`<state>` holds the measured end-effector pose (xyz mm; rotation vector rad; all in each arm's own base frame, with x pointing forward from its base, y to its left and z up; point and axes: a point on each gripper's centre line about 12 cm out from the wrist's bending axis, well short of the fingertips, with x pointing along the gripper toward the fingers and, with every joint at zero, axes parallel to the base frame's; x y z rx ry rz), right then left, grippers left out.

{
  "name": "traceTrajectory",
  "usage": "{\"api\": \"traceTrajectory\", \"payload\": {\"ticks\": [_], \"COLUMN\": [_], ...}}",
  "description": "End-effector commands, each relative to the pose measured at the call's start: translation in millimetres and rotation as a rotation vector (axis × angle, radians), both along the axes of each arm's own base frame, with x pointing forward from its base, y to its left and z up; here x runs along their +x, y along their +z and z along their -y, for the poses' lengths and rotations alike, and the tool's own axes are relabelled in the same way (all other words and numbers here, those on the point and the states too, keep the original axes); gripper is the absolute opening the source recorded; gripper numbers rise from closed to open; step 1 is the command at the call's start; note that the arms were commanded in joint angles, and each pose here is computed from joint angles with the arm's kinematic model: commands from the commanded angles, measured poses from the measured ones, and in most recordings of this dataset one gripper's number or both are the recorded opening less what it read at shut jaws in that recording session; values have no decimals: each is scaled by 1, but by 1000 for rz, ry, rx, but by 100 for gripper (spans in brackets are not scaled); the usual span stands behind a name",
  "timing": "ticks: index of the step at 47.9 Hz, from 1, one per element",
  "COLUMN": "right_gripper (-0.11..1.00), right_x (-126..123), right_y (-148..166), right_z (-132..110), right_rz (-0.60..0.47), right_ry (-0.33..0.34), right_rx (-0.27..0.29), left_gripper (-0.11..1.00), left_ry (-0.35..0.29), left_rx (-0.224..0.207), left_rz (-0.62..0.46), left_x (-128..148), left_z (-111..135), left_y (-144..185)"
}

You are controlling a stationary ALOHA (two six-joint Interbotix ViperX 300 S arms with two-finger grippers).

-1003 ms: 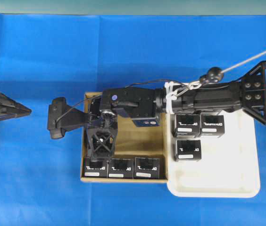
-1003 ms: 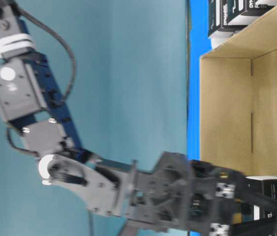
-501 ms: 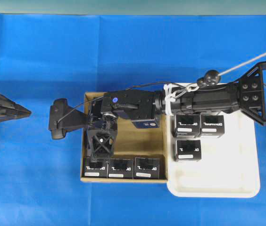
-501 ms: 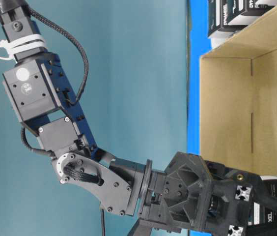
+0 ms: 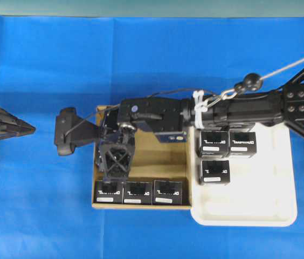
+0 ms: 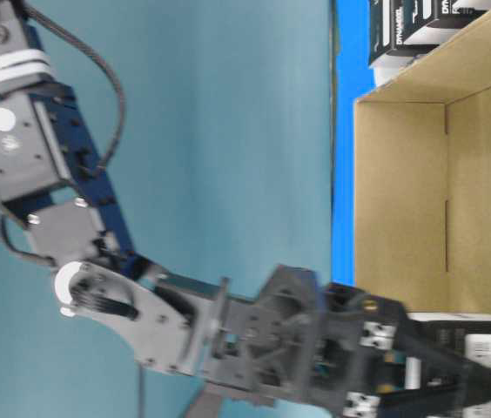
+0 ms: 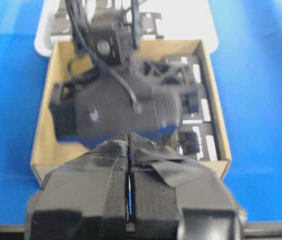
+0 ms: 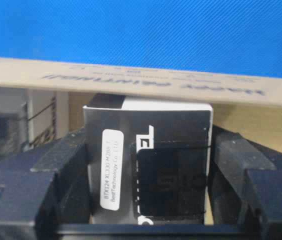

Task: Pick the box from inside the cardboard box.
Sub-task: 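Lift the black cube out and carry it right over the white tray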

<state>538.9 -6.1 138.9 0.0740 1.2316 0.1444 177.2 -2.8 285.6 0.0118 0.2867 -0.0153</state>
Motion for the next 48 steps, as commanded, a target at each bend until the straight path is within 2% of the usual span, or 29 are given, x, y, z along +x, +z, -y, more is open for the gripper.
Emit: {"api": "traceTrajectory", "payload": {"ticks": [1,13,20,33,41,48], "right_gripper": [64,64,64,64,64,64], "right_x": [-2,-20,-46,-119,-170,-211], "right_y": [24,70,100,146,149,130], "right_z": [7,9,7,-1,-12,-25], "right_rz": [36,25,-8,-10,-37,-98], "right_ry": [-10,6,23,15,-41,-76], "right_rx": [0,4,9,23,49,68], "left_gripper": [-6,-6,-6,-6,-6,-6], "left_ry": [-1,-2,-2,-4,-3,-3], "left_rx": [0,1,1,0,-3,-3], "left_rz": [20,20,23,23,24,20], "left_x": [2,2,2,2,2,2], "left_z": [0,0,0,1,1,1], "left_y": [9,9,10,10,10,9]}}
